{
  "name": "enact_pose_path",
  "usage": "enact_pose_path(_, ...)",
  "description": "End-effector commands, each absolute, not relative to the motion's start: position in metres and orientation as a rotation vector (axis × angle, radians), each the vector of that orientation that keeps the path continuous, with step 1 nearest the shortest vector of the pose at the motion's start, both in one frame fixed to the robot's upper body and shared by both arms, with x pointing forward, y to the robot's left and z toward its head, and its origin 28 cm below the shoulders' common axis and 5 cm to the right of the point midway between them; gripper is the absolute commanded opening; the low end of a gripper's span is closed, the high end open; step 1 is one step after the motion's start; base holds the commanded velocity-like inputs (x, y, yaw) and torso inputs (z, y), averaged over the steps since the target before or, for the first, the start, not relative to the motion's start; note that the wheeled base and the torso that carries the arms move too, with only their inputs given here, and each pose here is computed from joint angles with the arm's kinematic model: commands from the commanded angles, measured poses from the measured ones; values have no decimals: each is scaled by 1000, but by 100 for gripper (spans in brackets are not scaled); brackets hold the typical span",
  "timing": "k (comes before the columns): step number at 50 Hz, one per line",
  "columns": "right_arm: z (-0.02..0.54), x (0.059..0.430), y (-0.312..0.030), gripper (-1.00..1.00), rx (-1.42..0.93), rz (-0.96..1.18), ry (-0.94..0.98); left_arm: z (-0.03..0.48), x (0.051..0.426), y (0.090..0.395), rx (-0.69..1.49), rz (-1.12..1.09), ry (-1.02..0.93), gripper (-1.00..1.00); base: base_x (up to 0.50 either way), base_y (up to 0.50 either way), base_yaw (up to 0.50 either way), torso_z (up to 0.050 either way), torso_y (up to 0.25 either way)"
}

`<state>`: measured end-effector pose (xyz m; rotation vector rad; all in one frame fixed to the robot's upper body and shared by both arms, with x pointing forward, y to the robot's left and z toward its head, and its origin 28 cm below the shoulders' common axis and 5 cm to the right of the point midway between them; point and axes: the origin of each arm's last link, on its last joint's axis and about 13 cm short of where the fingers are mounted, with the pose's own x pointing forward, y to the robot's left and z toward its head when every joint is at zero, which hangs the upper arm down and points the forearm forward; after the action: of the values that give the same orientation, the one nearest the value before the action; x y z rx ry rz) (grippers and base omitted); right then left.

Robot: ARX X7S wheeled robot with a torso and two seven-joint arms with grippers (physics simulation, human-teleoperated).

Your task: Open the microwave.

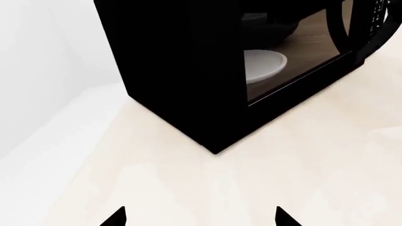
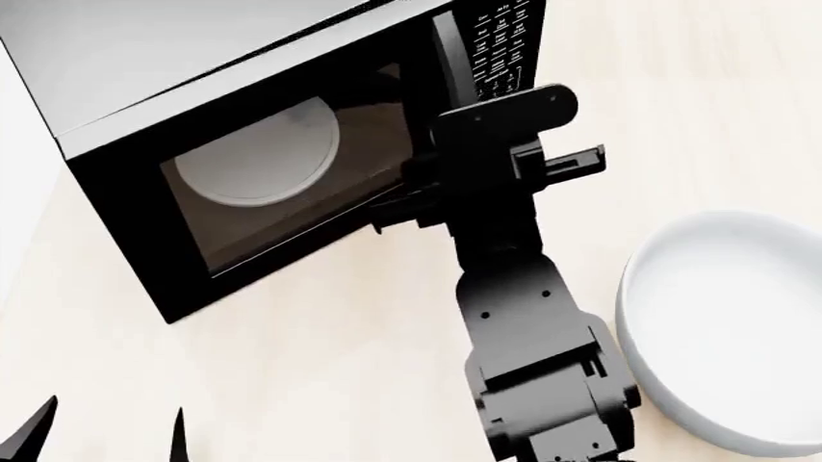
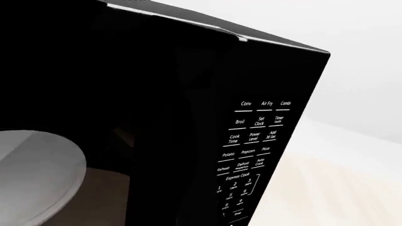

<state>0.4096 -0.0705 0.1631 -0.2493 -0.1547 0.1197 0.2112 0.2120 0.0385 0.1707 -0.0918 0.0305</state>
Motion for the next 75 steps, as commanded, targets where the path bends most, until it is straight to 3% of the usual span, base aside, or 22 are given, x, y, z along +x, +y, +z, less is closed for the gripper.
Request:
enact_pose_path(1,160,396,-73,-100,-247,134,-171,38,212,212,173,29,-91,100,0,0,0,0,0)
enact_pose_path(42,149,308,-60,-100,-127,247,-242,42,211,211,182,24,-100,100,0,0,2,0,1)
enact_pose_path(75,132,277,-61,-100,-99,271,-270,41,213,210,181,21,-97,100,0,3,4,0,3)
